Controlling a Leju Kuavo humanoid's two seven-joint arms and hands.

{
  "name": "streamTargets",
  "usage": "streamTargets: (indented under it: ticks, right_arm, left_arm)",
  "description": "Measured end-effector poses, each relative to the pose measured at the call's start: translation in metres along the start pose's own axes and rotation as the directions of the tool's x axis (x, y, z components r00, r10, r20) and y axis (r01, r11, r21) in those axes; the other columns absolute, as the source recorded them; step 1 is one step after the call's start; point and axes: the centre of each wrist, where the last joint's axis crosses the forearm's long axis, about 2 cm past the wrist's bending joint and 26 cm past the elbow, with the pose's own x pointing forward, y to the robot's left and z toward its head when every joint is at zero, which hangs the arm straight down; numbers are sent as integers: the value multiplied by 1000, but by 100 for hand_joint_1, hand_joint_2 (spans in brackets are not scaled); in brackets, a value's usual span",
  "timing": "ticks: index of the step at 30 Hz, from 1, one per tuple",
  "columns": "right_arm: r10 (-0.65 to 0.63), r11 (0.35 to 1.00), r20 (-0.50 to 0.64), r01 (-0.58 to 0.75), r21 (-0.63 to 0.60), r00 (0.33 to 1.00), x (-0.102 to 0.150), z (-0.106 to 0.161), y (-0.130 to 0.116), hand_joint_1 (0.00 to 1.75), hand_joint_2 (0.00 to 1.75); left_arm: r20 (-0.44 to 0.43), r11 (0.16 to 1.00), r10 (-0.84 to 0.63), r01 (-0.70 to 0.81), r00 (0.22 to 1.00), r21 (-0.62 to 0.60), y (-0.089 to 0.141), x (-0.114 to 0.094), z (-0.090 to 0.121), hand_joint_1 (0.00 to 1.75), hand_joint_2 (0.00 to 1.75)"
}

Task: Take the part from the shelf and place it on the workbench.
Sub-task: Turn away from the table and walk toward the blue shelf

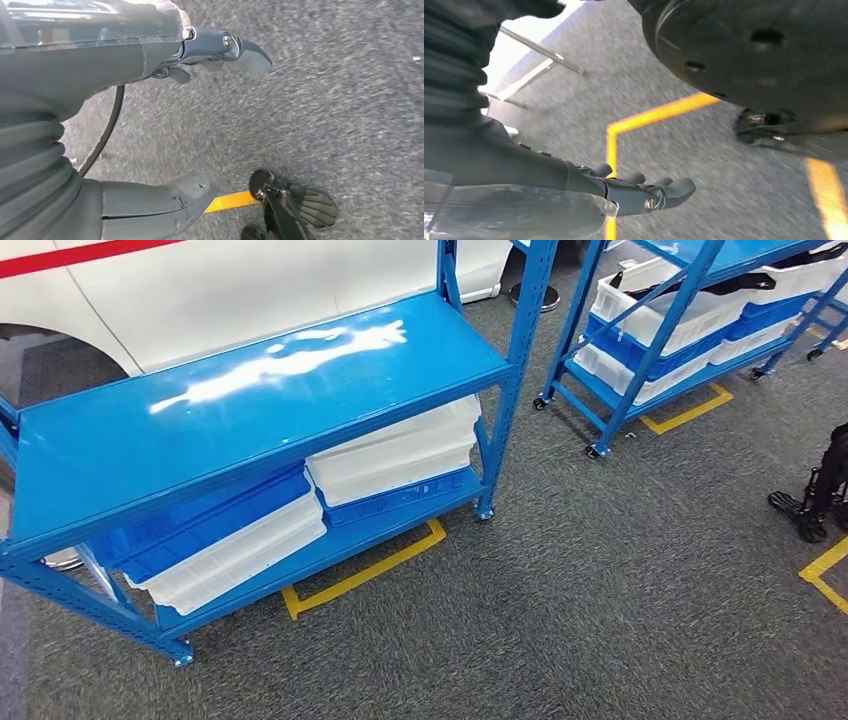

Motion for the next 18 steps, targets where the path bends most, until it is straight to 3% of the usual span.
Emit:
streamTargets:
  ticks: [18]
  right_arm:
    - [-13,1000,10,13,-1,1000,4,-2,-11,0,175]
  left_arm:
    - [-4,1000,-1,1,1000,19,0,4,0,0,175]
